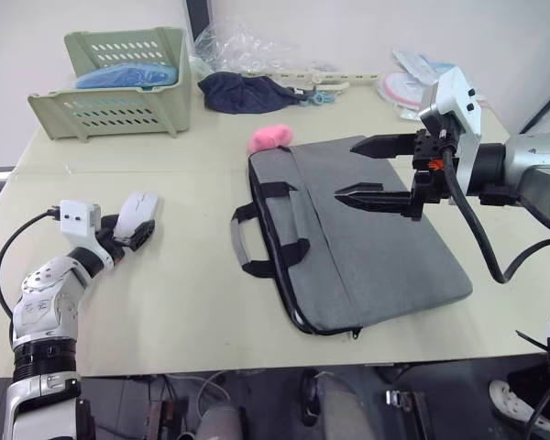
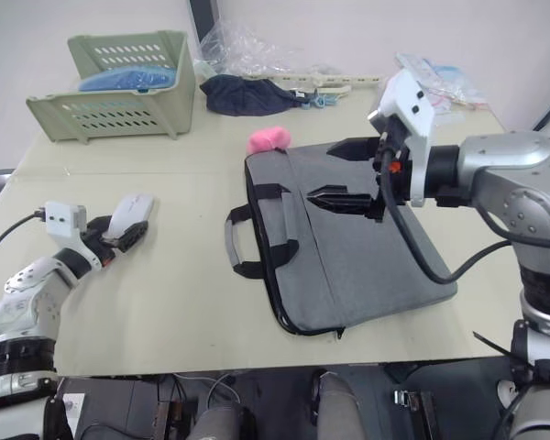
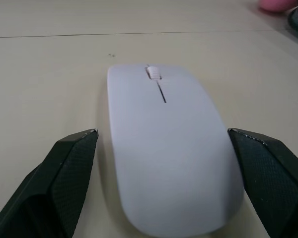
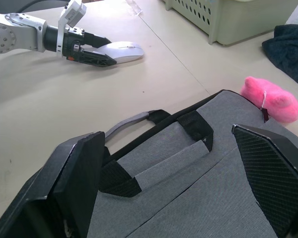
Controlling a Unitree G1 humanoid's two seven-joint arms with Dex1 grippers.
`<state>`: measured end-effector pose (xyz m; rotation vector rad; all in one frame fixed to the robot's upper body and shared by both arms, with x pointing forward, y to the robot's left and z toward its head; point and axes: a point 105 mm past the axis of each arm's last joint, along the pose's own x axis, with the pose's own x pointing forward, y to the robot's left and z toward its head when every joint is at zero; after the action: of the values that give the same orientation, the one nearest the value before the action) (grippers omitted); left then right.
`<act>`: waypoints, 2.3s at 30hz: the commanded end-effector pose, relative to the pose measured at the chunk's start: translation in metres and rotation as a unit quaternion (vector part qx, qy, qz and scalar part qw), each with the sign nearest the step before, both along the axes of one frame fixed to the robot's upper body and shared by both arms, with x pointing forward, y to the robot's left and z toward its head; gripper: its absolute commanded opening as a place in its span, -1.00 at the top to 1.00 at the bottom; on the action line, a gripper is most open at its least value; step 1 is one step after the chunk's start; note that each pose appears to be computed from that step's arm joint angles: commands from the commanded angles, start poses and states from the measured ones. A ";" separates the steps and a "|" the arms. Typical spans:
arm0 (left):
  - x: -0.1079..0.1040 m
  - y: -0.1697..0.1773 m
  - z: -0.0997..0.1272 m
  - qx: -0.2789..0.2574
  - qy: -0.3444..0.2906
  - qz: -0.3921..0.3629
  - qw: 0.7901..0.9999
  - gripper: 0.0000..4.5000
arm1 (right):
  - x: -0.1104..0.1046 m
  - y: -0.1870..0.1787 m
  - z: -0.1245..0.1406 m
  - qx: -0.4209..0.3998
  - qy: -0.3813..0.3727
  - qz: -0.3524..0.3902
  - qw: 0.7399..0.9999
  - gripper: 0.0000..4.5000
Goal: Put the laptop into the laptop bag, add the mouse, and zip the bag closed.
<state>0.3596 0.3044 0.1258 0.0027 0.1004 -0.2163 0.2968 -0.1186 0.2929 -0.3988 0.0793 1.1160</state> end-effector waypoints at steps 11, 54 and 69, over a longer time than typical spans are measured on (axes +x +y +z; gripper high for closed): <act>0.008 -0.003 -0.007 0.014 -0.004 0.020 1.000 -1.00 | 0.001 -0.003 0.012 0.013 -0.033 -0.013 0.999 -0.99; -0.001 -0.010 -0.024 0.004 0.004 0.048 0.999 -1.00 | 0.002 -0.004 0.006 0.011 -0.031 -0.014 0.999 -0.99; -0.001 -0.012 -0.025 0.004 0.004 0.044 0.999 -0.23 | 0.002 -0.004 0.005 0.011 -0.031 -0.015 0.999 -1.00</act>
<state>0.3597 0.2959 0.1149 0.0292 0.0641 -0.1259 0.3018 -0.1210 0.2860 -0.3915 0.0788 1.0872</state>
